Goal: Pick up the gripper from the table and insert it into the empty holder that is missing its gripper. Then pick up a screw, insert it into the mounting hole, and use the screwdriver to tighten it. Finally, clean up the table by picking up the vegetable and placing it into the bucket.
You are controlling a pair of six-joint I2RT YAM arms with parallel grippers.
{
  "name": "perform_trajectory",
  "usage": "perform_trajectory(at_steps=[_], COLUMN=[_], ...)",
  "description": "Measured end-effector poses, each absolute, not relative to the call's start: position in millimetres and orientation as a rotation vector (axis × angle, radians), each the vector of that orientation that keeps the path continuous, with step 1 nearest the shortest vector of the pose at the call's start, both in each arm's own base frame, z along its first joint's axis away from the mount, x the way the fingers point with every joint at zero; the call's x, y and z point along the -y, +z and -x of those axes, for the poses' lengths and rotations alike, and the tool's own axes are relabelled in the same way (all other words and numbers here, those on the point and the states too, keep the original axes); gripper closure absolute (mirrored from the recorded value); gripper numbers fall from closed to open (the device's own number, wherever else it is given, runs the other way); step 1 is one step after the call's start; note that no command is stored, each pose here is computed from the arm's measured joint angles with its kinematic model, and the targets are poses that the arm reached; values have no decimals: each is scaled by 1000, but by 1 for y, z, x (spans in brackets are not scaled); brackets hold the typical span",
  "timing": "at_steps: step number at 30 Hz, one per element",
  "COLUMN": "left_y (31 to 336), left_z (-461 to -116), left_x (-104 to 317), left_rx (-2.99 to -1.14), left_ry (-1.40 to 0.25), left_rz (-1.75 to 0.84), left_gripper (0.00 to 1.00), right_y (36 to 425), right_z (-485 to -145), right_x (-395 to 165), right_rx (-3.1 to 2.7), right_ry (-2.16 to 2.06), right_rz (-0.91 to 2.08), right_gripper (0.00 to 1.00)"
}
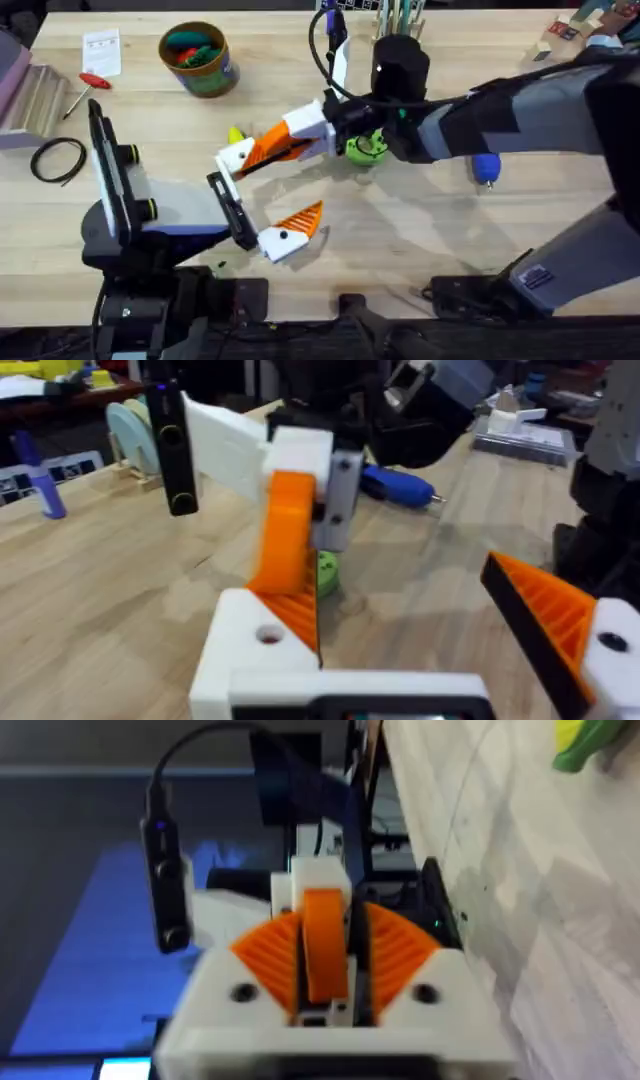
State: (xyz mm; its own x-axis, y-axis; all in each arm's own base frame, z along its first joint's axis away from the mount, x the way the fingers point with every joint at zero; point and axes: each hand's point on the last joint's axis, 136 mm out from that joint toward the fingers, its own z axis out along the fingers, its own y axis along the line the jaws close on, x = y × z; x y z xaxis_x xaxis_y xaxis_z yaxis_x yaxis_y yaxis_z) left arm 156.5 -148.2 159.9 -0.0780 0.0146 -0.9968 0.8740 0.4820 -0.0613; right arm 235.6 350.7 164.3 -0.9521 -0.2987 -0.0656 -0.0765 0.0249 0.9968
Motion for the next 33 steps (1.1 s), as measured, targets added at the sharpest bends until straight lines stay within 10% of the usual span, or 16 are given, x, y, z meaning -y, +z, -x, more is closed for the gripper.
perform_trajectory(at_steps=[4, 6, 33], left_y=[160, 160, 160], left_z=[-154, -154, -154], left_x=[150, 150, 150], left_rx=[-1474, -1474, -1473], left_ry=[-870, -871, -871], left_rz=[-833, -834, -835], left_gripper=[14, 14, 15], right_y=[161, 160, 182], right_z=[-238, -238, -291], right_x=[-354, -354, -266], right_rx=[2149, 2154, 2761], right_ry=[-2044, -2035, -1729], right_rz=[-354, -338, -34], right_gripper=[212, 82, 68])
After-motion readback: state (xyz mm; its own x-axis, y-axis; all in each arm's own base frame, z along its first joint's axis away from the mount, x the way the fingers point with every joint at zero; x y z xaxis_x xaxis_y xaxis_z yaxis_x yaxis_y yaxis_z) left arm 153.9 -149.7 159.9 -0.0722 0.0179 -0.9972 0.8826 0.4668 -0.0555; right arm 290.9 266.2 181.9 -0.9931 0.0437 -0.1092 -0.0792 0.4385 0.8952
